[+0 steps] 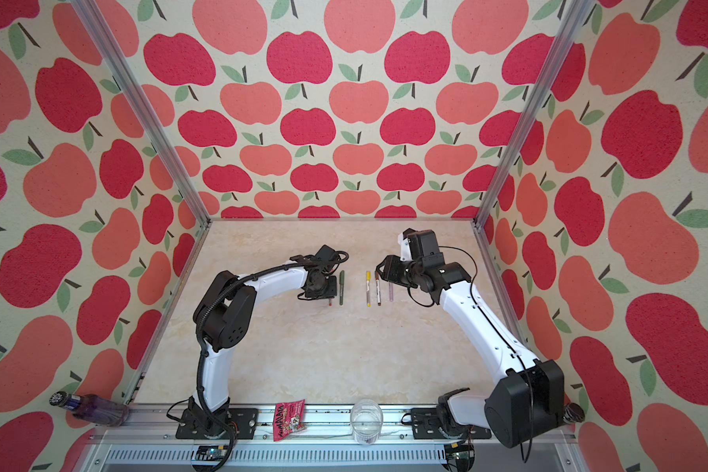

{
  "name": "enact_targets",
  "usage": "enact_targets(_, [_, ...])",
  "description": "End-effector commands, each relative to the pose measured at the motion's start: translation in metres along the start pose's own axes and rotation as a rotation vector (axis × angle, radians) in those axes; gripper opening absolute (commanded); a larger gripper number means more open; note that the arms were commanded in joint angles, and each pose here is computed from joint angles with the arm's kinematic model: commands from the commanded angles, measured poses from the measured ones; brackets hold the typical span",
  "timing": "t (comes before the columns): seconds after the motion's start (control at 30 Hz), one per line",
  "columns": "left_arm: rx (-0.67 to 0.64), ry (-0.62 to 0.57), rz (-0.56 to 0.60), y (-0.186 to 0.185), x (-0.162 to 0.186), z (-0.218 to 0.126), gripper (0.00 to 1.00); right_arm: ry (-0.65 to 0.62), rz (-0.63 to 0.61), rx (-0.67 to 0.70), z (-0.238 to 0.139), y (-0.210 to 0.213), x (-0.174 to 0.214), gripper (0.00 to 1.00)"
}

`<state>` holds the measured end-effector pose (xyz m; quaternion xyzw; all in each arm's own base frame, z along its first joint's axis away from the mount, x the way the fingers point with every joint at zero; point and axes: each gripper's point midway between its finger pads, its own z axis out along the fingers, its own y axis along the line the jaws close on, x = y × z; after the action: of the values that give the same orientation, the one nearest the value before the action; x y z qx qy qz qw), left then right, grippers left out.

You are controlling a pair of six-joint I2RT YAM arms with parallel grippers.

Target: Insert the pens into the pen caps

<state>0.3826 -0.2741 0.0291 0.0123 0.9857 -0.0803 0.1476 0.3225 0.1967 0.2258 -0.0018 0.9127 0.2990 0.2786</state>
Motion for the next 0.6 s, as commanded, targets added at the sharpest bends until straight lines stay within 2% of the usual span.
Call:
enact_targets(0.0, [-0.009, -0.112, 0.022, 0.000, -0.025, -0.047, 0.45, -0.025, -0.034, 0.013, -0.014, -0.001, -0.008, 0.48])
enact_targets(0.13, [0.015, -0.355, 0.062, 0.002, -0.062, -0.127, 0.57, -0.119, -0.072, 0.076, -0.026, -0.016, -0.035, 0.49])
enact_targets(0.23, [0.023, -0.575, 0.067, 0.024, -0.085, -0.194, 0.65, -0.220, -0.076, 0.148, -0.036, -0.040, -0.057, 0.49])
enact_targets(0.27, [0.050, -0.614, 0.050, 0.034, -0.088, -0.210, 0.66, -0.248, -0.060, 0.164, -0.039, -0.049, -0.063, 0.49])
enact_targets(0.37, [0.087, -0.630, 0.003, 0.061, -0.085, -0.228, 0.66, -0.271, -0.002, 0.163, -0.043, -0.064, -0.071, 0.49])
enact_targets(0.57, [0.028, -0.583, -0.004, 0.091, -0.059, -0.224, 0.70, -0.240, -0.013, 0.204, -0.037, -0.084, -0.068, 0.49])
